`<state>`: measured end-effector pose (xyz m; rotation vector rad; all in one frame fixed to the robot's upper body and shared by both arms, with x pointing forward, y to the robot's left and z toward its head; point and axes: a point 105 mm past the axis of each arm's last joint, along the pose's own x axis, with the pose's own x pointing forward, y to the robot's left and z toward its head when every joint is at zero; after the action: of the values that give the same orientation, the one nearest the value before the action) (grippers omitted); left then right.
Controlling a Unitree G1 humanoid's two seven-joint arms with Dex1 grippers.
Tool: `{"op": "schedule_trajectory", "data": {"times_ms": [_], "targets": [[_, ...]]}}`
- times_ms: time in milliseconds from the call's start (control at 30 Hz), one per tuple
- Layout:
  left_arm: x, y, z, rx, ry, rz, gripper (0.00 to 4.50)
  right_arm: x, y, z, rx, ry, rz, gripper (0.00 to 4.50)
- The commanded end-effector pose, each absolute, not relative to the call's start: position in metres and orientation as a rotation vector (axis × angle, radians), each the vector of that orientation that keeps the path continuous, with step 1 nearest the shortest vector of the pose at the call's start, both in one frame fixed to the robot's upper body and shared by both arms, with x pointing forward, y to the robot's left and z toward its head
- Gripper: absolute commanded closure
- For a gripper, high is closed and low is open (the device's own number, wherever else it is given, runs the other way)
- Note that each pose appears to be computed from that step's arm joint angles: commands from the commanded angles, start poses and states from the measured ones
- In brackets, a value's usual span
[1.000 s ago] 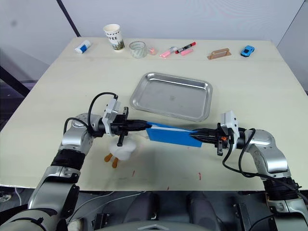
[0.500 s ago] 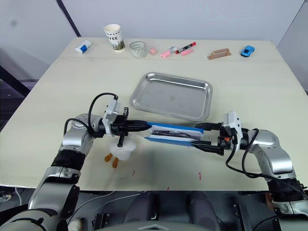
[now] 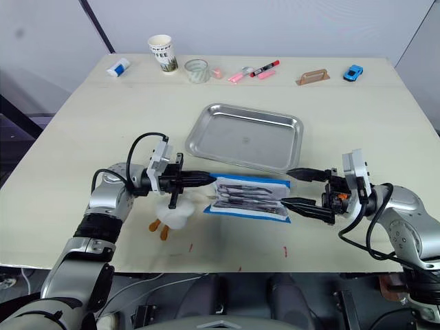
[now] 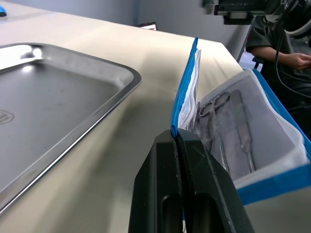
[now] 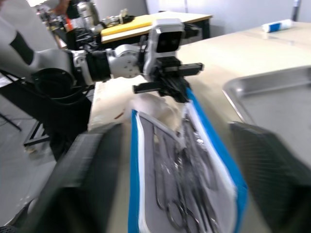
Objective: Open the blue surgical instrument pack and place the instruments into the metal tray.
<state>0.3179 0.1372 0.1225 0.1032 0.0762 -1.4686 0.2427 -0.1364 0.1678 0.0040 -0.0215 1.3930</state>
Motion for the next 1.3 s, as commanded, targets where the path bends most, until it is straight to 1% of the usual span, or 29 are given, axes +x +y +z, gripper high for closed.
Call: {"op": "schedule_trajectory", "data": {"times_ms": [33, 100, 133, 167, 300, 433, 600, 733, 900, 1100, 1300], "targets": [[0.315, 0.137, 0.118, 0.115, 0.102, -1.466, 4.5, 0.237, -0.128, 0.153, -0.047, 0.021, 1.424, 2.6], [0.315, 0.136, 0.118, 0.118, 0.101, -1.464, 4.5, 0.238, -0.125, 0.143, -0.066, 0.048, 1.422, 3.69], [0.315, 0.135, 0.118, 0.118, 0.1, -1.462, 4.5, 0.24, -0.124, 0.139, -0.07, 0.057, 1.411, 4.17], [0.316, 0.135, 0.118, 0.119, 0.1, -1.461, 4.5, 0.24, -0.123, 0.136, -0.074, 0.068, 1.41, 4.43], [0.317, 0.135, 0.119, 0.124, 0.099, -1.453, 4.5, 0.24, -0.122, 0.113, -0.113, 0.155, 1.407, 4.43], [0.324, 0.135, 0.117, 0.163, 0.112, -1.44, 4.5, 0.237, -0.126, 0.089, -0.155, 0.24, 1.4, 4.43], [0.334, 0.133, 0.114, 0.205, 0.127, -1.426, 4.5, 0.237, -0.133, 0.072, -0.194, 0.299, 1.382, 4.43], [0.348, 0.13, 0.105, 0.271, 0.16, -1.381, 4.5, 0.238, -0.132, 0.066, -0.193, 0.305, 1.38, 4.43], [0.36, 0.124, 0.101, 0.295, 0.163, -1.358, 4.5, 0.239, -0.132, 0.064, -0.201, 0.305, 1.378, 4.43], [0.37, 0.117, 0.097, 0.321, 0.173, -1.333, 4.5, 0.24, -0.133, 0.061, -0.217, 0.307, 1.375, 4.43], [0.38, 0.111, 0.097, 0.3, 0.192, -1.279, 4.5, 0.239, -0.132, 0.059, -0.217, 0.305, 1.375, 4.43]]}}
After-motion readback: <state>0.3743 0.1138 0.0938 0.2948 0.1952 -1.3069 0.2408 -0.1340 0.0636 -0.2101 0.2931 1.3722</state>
